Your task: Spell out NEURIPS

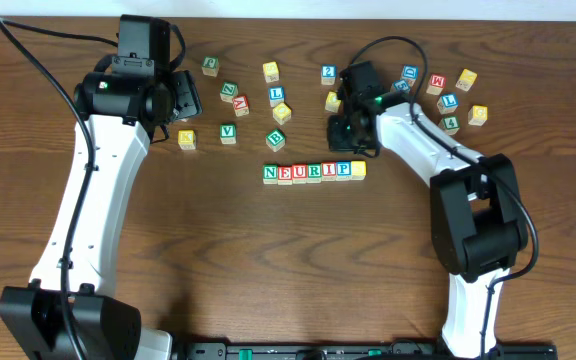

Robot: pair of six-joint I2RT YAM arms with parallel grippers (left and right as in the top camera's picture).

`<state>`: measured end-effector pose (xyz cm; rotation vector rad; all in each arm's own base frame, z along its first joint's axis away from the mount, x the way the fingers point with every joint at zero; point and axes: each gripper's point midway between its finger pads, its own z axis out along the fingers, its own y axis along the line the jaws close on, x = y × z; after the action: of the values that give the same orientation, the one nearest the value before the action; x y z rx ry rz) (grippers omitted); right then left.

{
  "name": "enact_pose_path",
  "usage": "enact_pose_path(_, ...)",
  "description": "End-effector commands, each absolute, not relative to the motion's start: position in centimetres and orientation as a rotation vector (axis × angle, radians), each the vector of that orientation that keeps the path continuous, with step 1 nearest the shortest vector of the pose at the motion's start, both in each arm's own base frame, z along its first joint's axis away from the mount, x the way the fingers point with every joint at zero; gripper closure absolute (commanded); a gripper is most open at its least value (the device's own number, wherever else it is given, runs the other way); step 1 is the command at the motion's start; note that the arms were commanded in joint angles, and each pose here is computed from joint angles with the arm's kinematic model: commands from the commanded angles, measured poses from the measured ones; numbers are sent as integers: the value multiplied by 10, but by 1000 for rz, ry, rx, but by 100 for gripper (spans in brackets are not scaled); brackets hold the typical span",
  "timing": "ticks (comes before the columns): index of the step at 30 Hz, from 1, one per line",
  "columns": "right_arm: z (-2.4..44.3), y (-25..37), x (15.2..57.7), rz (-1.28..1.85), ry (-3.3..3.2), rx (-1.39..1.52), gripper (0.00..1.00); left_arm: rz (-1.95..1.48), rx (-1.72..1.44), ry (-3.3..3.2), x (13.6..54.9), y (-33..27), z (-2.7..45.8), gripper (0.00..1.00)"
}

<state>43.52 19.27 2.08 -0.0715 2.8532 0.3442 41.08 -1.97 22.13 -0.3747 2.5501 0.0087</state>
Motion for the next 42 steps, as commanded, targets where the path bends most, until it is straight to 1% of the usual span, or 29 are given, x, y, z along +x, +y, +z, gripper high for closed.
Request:
enact_pose_path(1,25,218,431,398,2844,-99,92,25,-398,2551,413,-16,218,30)
enact_pose_path(6,24,219,430,340,2841,-69,92,25,-397,2551,413,-16,218,31)
enact_pose_path(42,14,222,414,362,2914,-67,93,25,-398,2551,413,-16,218,30)
